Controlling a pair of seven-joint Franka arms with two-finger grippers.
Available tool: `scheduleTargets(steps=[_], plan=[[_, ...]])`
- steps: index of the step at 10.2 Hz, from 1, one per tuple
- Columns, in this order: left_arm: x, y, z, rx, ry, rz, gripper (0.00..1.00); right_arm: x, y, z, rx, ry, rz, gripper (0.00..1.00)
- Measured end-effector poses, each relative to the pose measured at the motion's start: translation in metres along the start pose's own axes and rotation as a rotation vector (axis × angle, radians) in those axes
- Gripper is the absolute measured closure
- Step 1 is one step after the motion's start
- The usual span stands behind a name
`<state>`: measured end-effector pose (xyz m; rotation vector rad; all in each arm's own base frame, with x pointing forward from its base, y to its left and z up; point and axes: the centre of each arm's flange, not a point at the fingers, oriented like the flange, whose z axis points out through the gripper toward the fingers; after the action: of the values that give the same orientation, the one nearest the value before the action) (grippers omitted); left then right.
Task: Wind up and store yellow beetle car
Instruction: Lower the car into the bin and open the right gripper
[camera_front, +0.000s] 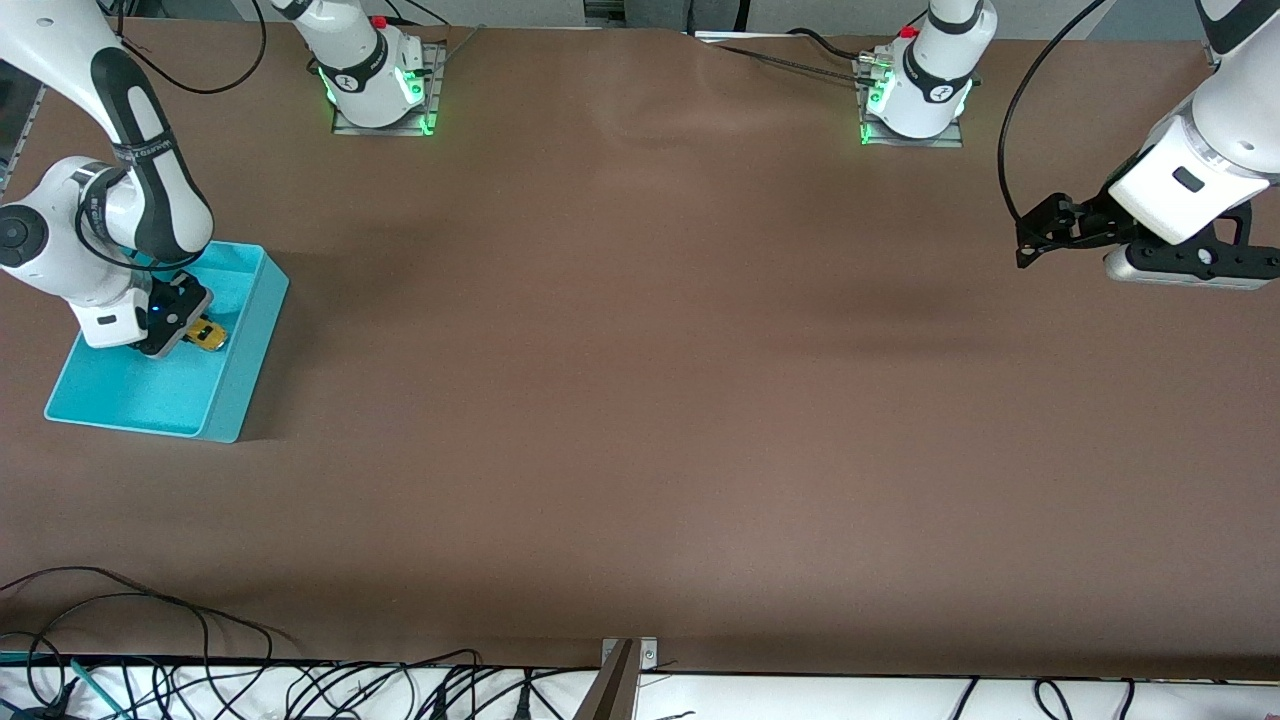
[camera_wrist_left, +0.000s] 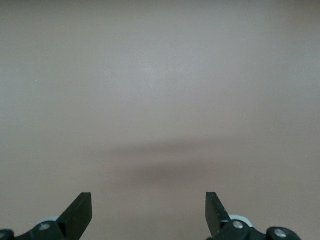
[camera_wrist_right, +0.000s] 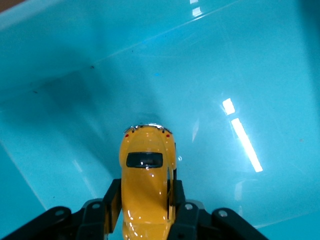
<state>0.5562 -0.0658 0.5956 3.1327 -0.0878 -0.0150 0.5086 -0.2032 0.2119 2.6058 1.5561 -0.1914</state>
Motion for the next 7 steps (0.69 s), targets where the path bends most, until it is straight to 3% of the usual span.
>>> scheduleTargets(steps=[3,4,7], plan=[[0.000,0.000,0.000,0.000,0.000,0.000,0.00,0.008,0.005,-0.007,-0.014,0.019,0.006,0.22],[0.000,0.000,0.000,0.000,0.000,0.000,0.00,0.016,0.010,-0.018,-0.029,0.029,-0.001,0.03],[0.000,0.000,0.000,0.000,0.000,0.000,0.00,0.046,0.052,-0.112,0.002,0.057,0.035,0.00]])
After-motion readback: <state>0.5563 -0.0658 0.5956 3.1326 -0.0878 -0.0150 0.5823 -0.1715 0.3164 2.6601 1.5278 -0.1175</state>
